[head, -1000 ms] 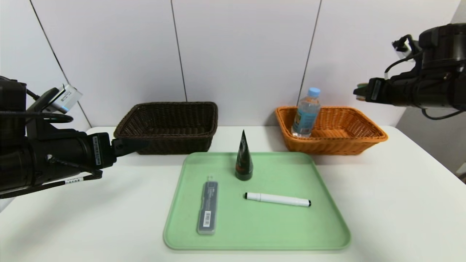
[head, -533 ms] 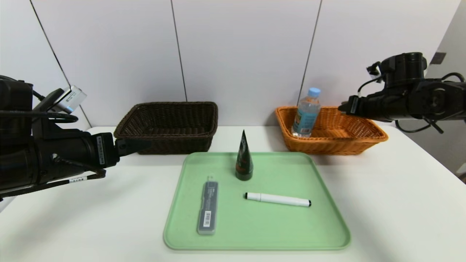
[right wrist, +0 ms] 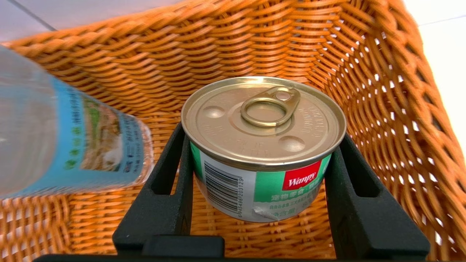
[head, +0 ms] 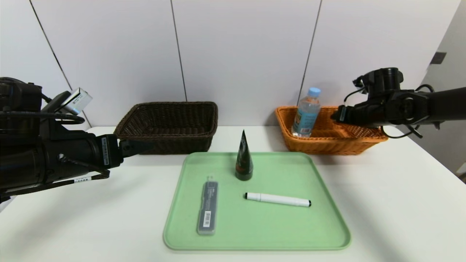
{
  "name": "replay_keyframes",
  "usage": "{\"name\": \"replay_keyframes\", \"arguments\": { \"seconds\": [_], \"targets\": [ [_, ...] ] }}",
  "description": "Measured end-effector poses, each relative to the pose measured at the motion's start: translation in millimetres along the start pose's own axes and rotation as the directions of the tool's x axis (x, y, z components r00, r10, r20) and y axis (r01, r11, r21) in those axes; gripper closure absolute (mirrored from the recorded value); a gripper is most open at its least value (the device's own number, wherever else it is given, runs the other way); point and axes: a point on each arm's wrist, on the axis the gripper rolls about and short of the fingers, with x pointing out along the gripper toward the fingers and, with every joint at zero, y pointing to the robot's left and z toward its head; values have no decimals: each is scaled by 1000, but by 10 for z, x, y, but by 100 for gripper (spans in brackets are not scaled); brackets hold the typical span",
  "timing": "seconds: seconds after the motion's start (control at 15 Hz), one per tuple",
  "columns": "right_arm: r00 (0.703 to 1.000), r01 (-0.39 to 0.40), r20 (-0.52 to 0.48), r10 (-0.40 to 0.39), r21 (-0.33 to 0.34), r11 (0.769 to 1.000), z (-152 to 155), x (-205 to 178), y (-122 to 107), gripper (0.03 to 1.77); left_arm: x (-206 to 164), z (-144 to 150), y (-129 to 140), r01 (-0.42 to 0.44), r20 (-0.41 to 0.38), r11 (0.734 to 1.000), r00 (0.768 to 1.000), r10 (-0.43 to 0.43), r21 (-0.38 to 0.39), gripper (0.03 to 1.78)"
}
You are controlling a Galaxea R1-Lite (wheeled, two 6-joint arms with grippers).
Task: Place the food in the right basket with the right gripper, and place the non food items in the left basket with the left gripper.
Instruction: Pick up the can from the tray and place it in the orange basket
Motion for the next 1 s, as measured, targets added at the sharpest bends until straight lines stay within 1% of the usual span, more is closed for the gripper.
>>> {"name": "replay_keyframes", "arguments": {
  "seconds": [0.33,0.47,0.6,0.73,1.0],
  "targets": [
    [1000,5,-13,-5,-11,1000,-36,96,0,82,4,0,1,-1,-1,1000,1000,1,-1,12],
    [1000,3,-9,-3,-10,1000,-27,96,4,64,2,1,0,-1,0,1000,1000,1,0,12],
    [1000,7,-23,-7,-22,1000,-33,71,4,51,-11,4,-3,1,4,1000,1000,-1,1,12],
    [998,12,-67,-14,-38,999,-69,39,-3,42,-28,21,-12,4,13,1000,1000,-4,2,12],
    [999,2,-53,-4,-33,999,-7,-50,1,29,-77,61,-31,7,39,1000,999,-7,15,12]
  ]
}}
